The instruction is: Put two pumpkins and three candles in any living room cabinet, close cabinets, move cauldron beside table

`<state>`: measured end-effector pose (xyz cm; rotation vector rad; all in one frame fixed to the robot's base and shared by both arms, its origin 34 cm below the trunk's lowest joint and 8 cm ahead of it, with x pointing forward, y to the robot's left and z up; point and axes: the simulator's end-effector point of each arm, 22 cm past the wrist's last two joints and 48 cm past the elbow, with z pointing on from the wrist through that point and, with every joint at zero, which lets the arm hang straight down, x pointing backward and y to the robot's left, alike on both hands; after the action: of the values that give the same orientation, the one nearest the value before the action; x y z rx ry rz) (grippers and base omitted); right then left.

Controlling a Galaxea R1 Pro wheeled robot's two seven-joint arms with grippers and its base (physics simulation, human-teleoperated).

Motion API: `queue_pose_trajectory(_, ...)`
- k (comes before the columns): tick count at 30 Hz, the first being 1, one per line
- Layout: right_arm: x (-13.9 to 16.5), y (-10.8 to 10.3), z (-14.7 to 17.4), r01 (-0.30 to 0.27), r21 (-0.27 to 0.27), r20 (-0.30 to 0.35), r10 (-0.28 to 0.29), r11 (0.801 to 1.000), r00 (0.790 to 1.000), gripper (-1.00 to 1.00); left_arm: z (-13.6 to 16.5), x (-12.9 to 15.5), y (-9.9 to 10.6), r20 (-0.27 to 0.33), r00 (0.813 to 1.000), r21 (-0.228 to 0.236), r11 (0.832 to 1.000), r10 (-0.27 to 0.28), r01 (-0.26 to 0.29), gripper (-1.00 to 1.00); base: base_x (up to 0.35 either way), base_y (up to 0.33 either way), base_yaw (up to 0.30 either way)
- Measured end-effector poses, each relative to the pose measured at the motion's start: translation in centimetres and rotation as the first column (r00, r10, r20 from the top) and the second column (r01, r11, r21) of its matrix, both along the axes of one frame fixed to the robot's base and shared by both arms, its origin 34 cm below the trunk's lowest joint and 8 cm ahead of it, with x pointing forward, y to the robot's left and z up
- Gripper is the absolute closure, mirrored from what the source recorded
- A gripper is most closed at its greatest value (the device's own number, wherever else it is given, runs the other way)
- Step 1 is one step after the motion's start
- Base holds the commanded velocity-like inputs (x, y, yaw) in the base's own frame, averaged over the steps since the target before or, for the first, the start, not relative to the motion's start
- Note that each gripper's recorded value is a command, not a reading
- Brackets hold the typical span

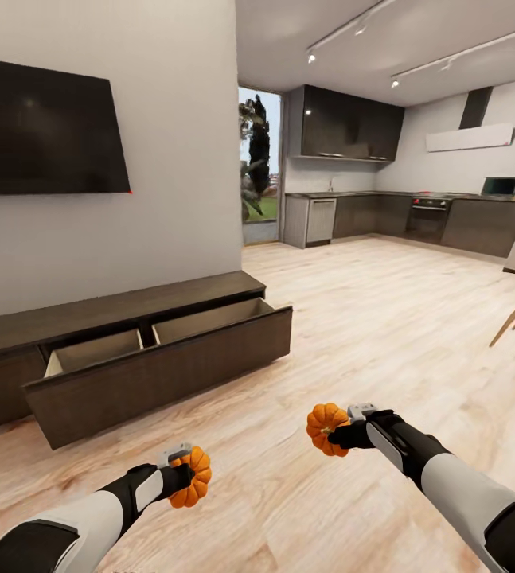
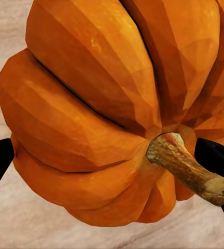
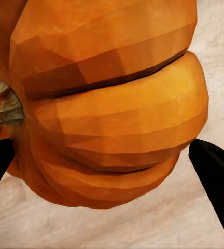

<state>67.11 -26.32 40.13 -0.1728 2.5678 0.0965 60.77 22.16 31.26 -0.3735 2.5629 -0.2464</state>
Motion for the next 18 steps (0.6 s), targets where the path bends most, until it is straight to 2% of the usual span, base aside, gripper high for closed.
queue_pose_trajectory(18, 0.03, 0.00, 0.03, 0.000, 0.000, 0.001, 0.000, 1.000, 1.000, 1.00, 0.00, -0.01, 0.00, 0.000, 1.000, 0.000, 1.000, 0.000, 0.000, 1.00, 0.087, -0.336, 0.282)
